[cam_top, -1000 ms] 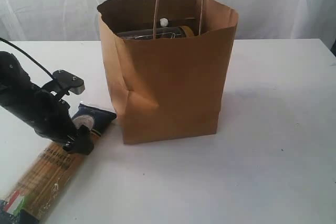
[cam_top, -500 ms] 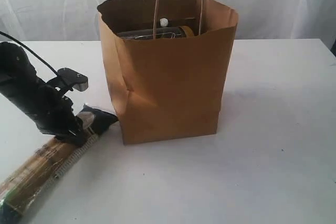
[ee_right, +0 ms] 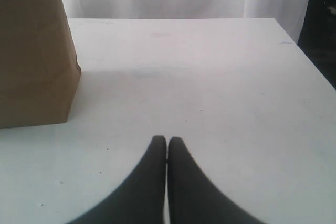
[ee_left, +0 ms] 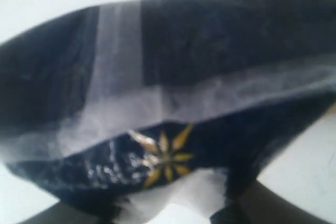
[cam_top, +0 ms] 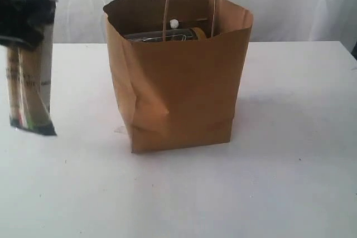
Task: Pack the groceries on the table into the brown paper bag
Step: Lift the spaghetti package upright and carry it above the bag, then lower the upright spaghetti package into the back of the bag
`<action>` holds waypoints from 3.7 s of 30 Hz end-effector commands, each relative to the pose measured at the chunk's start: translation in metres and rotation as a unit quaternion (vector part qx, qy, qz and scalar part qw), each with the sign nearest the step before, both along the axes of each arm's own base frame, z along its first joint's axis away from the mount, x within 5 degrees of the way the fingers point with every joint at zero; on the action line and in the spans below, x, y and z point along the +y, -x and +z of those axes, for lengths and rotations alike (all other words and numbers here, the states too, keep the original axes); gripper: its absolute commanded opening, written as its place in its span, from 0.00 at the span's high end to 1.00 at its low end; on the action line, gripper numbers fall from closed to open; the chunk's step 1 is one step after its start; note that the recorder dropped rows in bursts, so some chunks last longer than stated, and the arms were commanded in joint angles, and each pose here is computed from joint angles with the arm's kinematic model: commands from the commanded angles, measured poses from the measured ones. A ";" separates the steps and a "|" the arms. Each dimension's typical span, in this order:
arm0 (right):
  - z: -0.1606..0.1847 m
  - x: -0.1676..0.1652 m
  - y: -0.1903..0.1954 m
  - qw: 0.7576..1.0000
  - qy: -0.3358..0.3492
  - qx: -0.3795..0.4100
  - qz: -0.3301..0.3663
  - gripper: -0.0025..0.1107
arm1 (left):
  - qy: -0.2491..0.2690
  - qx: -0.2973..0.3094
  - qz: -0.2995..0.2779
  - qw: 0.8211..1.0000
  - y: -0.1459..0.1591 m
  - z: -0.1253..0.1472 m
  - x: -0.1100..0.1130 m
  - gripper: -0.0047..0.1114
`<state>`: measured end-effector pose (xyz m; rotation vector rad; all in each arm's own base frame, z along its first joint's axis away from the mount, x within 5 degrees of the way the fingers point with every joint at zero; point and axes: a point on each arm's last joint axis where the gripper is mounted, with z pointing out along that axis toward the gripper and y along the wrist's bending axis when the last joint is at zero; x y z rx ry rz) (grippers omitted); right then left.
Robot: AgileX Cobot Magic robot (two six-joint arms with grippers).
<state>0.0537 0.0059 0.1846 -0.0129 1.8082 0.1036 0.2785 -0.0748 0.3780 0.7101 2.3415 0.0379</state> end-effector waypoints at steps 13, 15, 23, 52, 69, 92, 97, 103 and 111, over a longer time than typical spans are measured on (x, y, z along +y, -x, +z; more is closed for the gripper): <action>0.000 0.000 0.000 1.000 0.001 -0.005 0.001 0.98 | 0.397 -0.333 -0.073 0.852 0.052 0.166 -0.020 0.96; 0.000 0.000 0.000 1.000 0.001 -0.005 0.001 0.98 | 0.422 -0.338 -0.086 0.837 0.045 0.167 -0.025 0.96; 0.000 0.000 0.000 1.000 0.001 -0.005 0.001 0.98 | 0.505 -0.328 -0.167 0.781 0.026 0.162 -0.054 0.96; 0.000 0.000 0.000 1.000 0.001 -0.005 0.001 0.98 | 0.446 -0.381 -0.282 0.759 0.011 0.149 -0.126 0.96; 0.000 0.000 0.000 1.000 0.001 -0.005 0.001 0.98 | 0.437 -0.390 -0.291 0.756 0.009 0.153 -0.128 0.96; 0.000 0.000 0.000 1.000 0.001 -0.005 0.001 0.98 | 0.357 -0.476 -0.269 0.758 -0.005 0.167 -0.126 0.96; 0.000 0.000 0.000 1.000 0.001 -0.005 0.001 0.98 | 0.392 -0.432 -0.282 0.762 -0.014 0.154 -0.136 0.96; 0.000 0.000 0.000 1.000 0.001 -0.005 0.001 0.98 | 0.367 -0.381 -0.289 0.798 -0.024 0.122 -0.157 0.96; 0.000 0.000 0.000 1.000 0.001 -0.005 0.001 0.98 | 0.352 -0.345 -0.256 0.832 -0.007 0.091 -0.197 0.96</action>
